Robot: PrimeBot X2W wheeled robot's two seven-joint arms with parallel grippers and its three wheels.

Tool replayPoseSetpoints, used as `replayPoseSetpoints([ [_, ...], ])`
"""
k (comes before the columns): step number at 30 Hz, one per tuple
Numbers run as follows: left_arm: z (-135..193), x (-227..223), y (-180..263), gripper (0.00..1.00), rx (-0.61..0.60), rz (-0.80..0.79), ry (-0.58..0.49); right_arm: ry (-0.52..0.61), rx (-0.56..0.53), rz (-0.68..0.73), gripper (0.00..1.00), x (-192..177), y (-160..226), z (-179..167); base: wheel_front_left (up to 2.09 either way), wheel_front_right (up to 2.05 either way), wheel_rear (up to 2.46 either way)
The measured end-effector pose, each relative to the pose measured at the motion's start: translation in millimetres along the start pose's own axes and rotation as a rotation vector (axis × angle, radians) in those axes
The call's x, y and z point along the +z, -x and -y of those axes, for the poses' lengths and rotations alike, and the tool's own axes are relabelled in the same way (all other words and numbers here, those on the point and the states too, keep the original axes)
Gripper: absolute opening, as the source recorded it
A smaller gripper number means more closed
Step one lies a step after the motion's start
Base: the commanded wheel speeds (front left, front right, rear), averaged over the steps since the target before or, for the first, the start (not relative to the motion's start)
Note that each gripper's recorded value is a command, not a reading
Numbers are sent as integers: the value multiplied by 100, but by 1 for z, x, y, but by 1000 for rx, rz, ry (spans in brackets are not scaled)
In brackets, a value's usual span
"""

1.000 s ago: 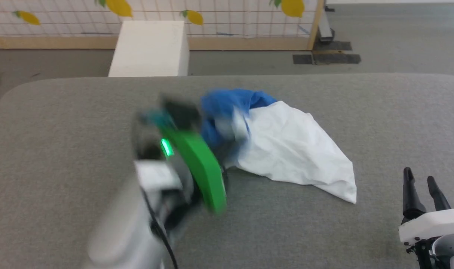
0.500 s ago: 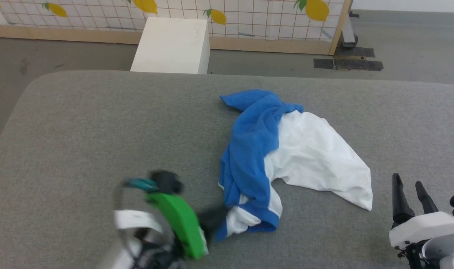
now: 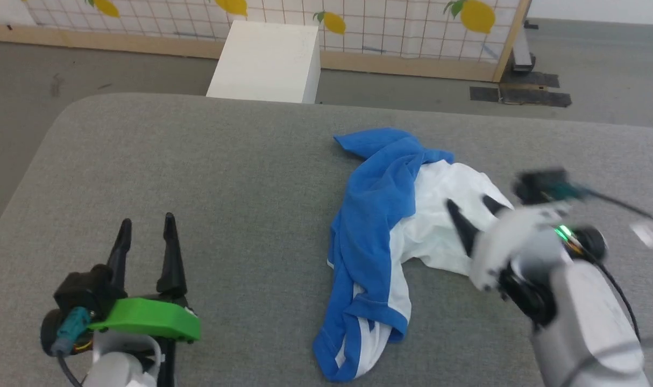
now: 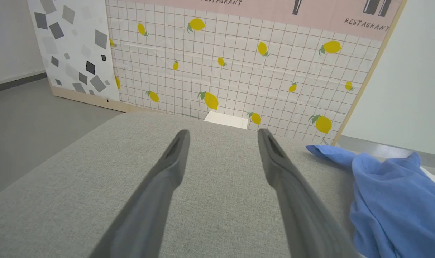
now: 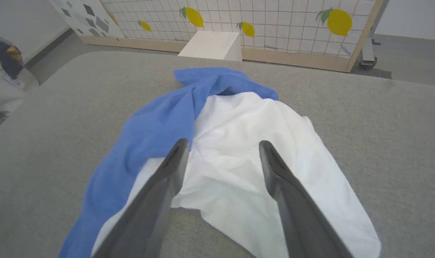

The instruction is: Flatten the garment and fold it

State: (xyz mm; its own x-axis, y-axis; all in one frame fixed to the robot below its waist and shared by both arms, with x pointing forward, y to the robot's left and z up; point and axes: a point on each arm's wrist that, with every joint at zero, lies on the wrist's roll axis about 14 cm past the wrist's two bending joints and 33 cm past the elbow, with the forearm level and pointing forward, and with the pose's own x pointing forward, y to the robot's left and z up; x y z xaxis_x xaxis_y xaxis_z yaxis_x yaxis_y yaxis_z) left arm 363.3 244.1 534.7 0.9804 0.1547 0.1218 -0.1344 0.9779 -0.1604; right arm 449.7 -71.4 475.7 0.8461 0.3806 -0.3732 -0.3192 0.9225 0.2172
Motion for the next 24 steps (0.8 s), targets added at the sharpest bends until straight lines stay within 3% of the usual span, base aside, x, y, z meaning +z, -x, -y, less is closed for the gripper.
replayPoseSetpoints([
  [6,1,-2,3,100,36,12,24,283,144,-244,100,-5,-39,-65,0,0,0],
  [12,-8,-12,10,100,68,-10,57,426,154,-480,100,-45,-54,-74,0,0,0],
  [13,-10,-13,11,100,74,-12,56,428,157,-492,35,-48,-55,-75,0,0,0],
  [14,-12,-14,12,100,81,-16,56,424,164,-486,14,-48,-58,-77,0,0,0],
  [15,-15,-15,12,100,88,-17,58,418,172,-477,0,-47,-60,-79,0,0,0],
  [20,-13,-17,11,100,80,-18,61,285,178,-317,0,-16,-68,-75,0,0,0],
  [24,-7,-15,7,100,57,-6,66,123,93,-64,0,41,-59,-39,0,0,0],
])
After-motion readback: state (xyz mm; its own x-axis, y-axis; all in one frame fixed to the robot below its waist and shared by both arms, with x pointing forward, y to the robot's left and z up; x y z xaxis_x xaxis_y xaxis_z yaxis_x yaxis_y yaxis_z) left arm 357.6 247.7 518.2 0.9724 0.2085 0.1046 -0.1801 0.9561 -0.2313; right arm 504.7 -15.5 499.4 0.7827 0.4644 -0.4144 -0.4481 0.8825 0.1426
